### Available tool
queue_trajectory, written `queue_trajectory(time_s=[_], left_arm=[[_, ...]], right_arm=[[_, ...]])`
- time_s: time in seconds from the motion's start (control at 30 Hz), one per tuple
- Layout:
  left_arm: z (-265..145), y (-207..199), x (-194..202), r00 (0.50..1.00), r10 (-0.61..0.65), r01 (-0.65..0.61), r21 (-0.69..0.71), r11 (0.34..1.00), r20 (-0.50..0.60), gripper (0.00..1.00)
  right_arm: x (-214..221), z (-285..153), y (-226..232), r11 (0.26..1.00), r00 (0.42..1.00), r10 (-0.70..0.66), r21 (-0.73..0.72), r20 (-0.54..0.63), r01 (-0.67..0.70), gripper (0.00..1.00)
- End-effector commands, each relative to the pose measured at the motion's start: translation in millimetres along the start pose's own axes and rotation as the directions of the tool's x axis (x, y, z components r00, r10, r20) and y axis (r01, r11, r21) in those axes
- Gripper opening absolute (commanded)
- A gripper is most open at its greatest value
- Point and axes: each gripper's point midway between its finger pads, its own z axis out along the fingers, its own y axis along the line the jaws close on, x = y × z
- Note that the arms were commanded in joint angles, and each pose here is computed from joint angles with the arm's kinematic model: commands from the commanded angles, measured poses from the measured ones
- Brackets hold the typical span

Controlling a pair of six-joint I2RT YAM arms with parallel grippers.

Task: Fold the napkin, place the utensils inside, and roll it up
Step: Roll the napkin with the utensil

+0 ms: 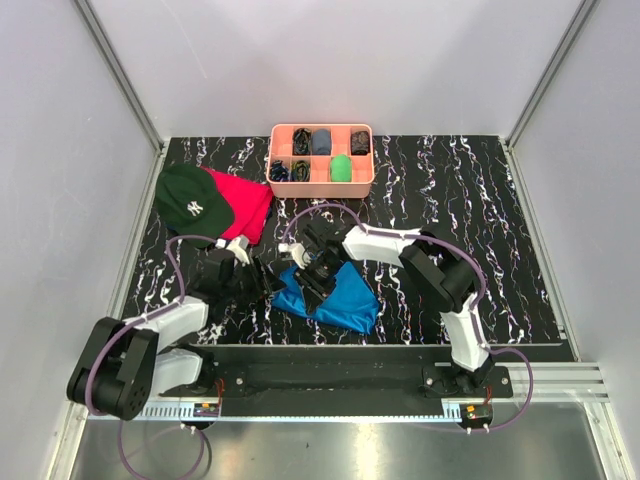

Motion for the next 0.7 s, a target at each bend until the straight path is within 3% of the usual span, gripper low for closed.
queue_trajectory(time_s=[0.0,0.13,0.3,0.4,0.47,0.67], left_arm=[[5,-2,9,1.000,-0.012,0.013,0.051,0.999,-0.026,0.54],[6,-1,15,0.999,-0.018,0.021,0.060,0.998,-0.049,0.43],[8,6,20,0.997,-0.033,0.035,0.030,0.999,-0.071,0.17],[9,10,23,0.996,-0.042,0.043,0.011,0.999,-0.084,0.08],[10,13,25,0.994,-0.049,0.048,-0.006,0.999,-0.098,0.05],[12,19,25,0.989,-0.052,0.043,-0.062,0.997,-0.138,0.00]], right_arm=[[28,10,-14,0.996,0.992,0.083,-0.006,-0.095,-0.084,0.34],[27,10,-18,0.995,0.990,0.099,-0.021,-0.096,-0.101,0.34],[20,6,-24,0.993,0.991,0.109,-0.030,-0.076,-0.112,0.34],[16,2,-26,0.993,0.992,0.111,-0.024,-0.061,-0.112,0.35],[12,-1,-31,0.994,0.993,0.110,-0.003,-0.048,-0.110,0.38],[-10,-25,-30,0.993,0.997,0.071,0.088,0.023,-0.073,0.58]])
